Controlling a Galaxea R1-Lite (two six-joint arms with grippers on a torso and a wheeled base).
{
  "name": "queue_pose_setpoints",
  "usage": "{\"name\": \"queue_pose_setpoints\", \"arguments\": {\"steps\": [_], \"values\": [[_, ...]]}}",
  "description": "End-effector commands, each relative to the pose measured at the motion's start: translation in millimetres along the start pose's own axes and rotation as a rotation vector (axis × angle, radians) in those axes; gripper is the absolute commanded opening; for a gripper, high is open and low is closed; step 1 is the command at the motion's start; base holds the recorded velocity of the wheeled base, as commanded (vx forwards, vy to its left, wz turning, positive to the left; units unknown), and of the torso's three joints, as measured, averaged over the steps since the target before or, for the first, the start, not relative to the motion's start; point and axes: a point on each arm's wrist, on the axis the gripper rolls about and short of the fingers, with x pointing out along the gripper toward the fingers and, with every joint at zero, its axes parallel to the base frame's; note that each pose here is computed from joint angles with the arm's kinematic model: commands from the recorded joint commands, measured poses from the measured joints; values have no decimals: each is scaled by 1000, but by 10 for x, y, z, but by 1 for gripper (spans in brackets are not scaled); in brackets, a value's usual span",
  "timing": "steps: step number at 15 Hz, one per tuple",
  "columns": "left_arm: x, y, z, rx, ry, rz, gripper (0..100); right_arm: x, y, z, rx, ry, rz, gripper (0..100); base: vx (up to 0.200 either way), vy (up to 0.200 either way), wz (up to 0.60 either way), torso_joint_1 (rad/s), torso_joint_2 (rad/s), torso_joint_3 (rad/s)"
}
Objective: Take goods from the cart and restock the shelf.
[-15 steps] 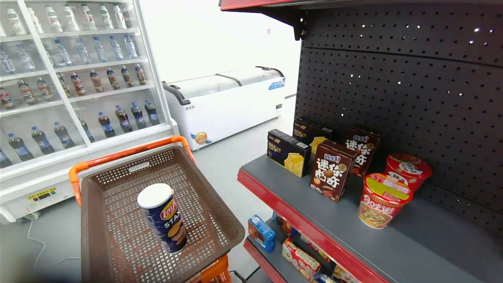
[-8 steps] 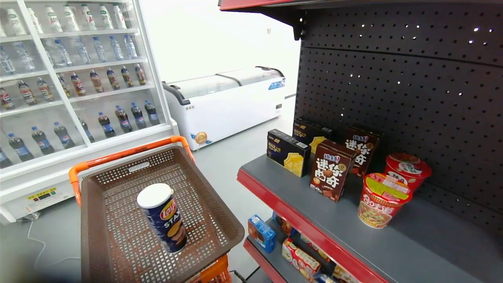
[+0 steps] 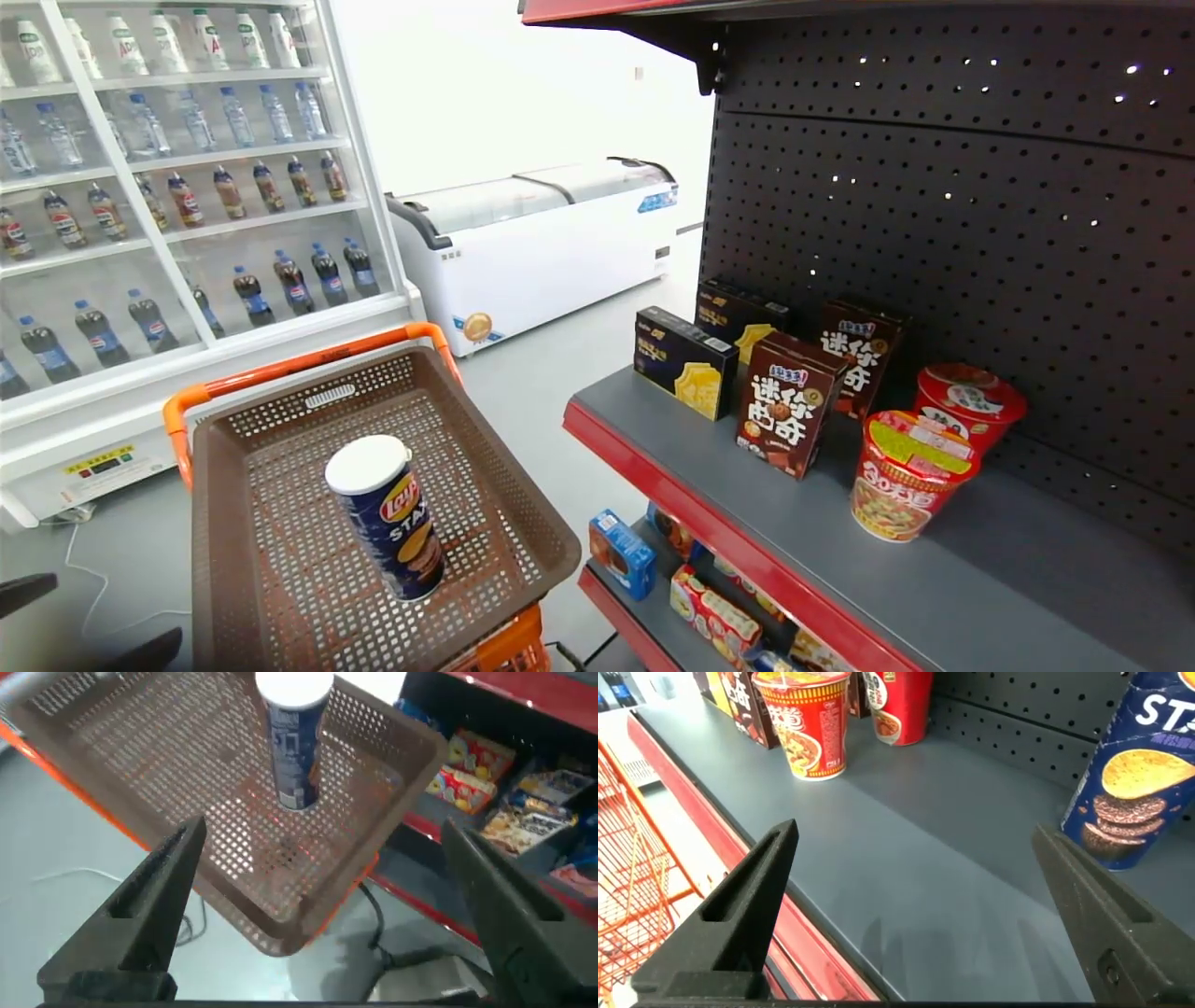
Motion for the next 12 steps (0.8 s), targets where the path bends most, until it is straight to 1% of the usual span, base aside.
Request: {"name": "queue_pose_setpoints", "arguments": {"steps": [1, 2, 3, 4, 5, 7, 8, 9, 10, 11, 12], "values": [[357, 211, -4, -68, 120, -3, 100, 0, 0, 0, 0, 0, 1, 100, 0, 0, 0, 0, 0, 0], [463, 295, 27, -70, 113, -1, 100, 0, 0, 0, 1, 0, 1, 100, 0, 0, 0, 0, 0, 0], [611, 385, 38, -74, 126, -13, 100, 0, 0, 0, 0, 0, 1, 100, 0, 0, 0, 0, 0, 0], [712, 443, 29, -59, 133, -14, 100, 0, 0, 0, 0, 0, 1, 100, 0, 0, 0, 0, 0, 0], [795, 479, 11, -46, 141, -21, 100, 0, 0, 0, 1, 0, 1, 100, 0, 0, 0, 0, 0, 0], [953, 539, -47, -38, 157, -32, 100, 0, 0, 0, 0, 0, 1, 100, 0, 0, 0, 0, 0, 0], [953, 539, -47, -38, 157, -32, 100, 0, 0, 0, 0, 0, 1, 100, 0, 0, 0, 0, 0, 0], [1067, 550, -104, -29, 160, -53, 100, 0, 0, 0, 0, 0, 1, 100, 0, 0, 0, 0, 0, 0], [1226, 486, -159, -2, 149, -113, 100, 0, 0, 0, 0, 0, 1, 100, 0, 0, 0, 0, 0, 0], [1309, 480, -188, 7, 150, -130, 100, 0, 0, 0, 1, 0, 1, 100, 0, 0, 0, 0, 0, 0], [1381, 490, -210, 9, 152, -138, 100, 0, 0, 0, 1, 0, 1, 100, 0, 0, 0, 0, 0, 0]]}}
